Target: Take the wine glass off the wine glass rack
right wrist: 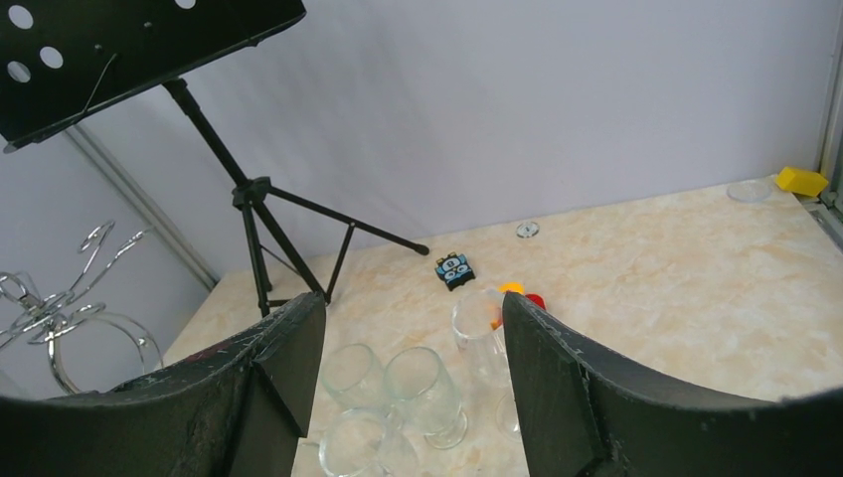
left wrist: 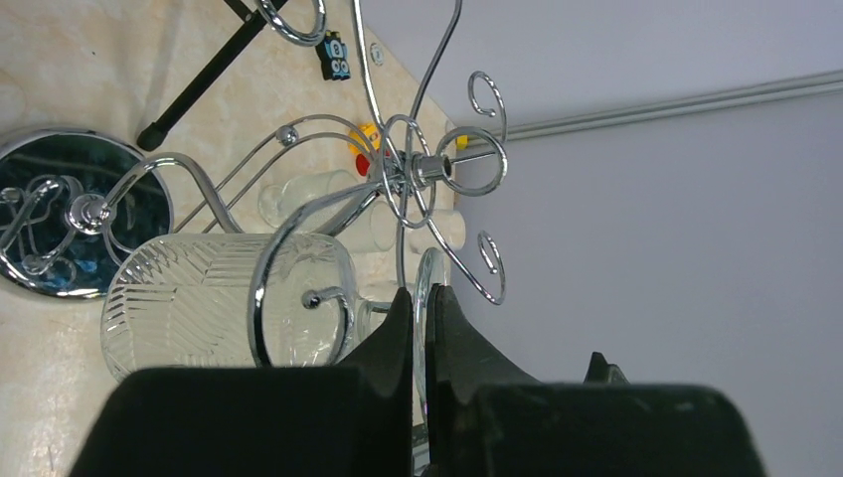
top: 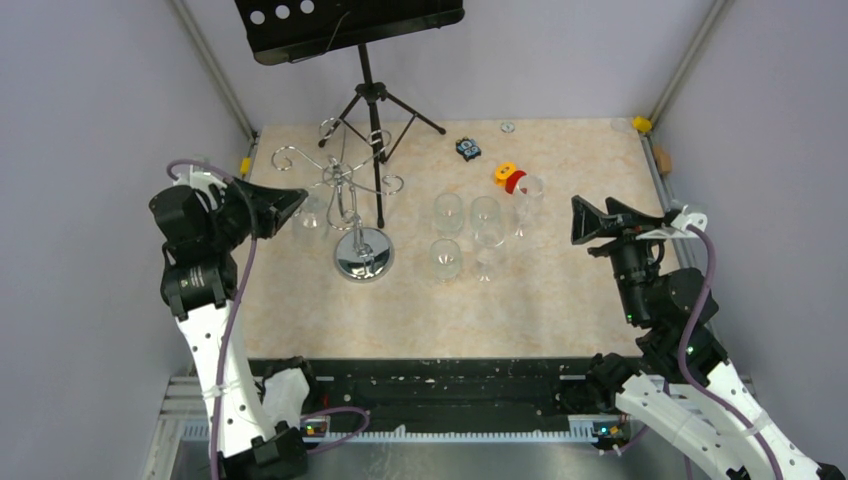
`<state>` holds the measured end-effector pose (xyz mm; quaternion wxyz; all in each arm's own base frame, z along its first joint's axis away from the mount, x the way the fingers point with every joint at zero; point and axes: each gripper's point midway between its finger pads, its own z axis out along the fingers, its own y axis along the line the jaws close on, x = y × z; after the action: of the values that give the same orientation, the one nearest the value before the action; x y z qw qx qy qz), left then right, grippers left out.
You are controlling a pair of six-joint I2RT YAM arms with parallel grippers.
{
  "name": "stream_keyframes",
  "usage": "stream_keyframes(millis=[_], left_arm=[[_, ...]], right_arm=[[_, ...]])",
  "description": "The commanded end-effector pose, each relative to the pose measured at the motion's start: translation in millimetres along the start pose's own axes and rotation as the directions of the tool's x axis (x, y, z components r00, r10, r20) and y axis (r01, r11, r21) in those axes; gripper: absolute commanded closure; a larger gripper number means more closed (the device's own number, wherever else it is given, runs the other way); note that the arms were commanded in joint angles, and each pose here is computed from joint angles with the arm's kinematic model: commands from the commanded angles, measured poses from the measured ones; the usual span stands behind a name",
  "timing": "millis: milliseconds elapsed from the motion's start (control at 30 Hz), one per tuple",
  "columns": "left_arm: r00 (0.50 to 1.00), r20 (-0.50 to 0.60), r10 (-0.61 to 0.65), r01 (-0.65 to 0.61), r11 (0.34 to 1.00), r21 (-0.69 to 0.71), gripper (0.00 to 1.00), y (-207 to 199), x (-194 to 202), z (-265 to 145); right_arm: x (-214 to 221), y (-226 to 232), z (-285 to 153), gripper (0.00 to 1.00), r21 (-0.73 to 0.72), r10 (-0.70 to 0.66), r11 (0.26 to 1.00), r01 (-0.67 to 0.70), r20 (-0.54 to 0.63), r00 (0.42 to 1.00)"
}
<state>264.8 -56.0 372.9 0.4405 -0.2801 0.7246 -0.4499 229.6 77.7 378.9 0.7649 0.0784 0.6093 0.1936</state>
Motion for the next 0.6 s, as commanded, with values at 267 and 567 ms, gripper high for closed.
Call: stream_keyframes(millis=[267,567], left_arm=[[0.99,0.121,0.072,-0.09,0.984,0.155,1.0,-75,1,-44],[0.971,0.217,0.098,-0.132,0.981,0.145,1.0,-95,-5,-64]], right_arm=[[-6,14,2,0.3,-0.044,0.042,0.998,-0.044,-0.032,0.999],[-10,20,1,0.29,-0.069,0.066,0.995,-0.068,-0.03,0.997]])
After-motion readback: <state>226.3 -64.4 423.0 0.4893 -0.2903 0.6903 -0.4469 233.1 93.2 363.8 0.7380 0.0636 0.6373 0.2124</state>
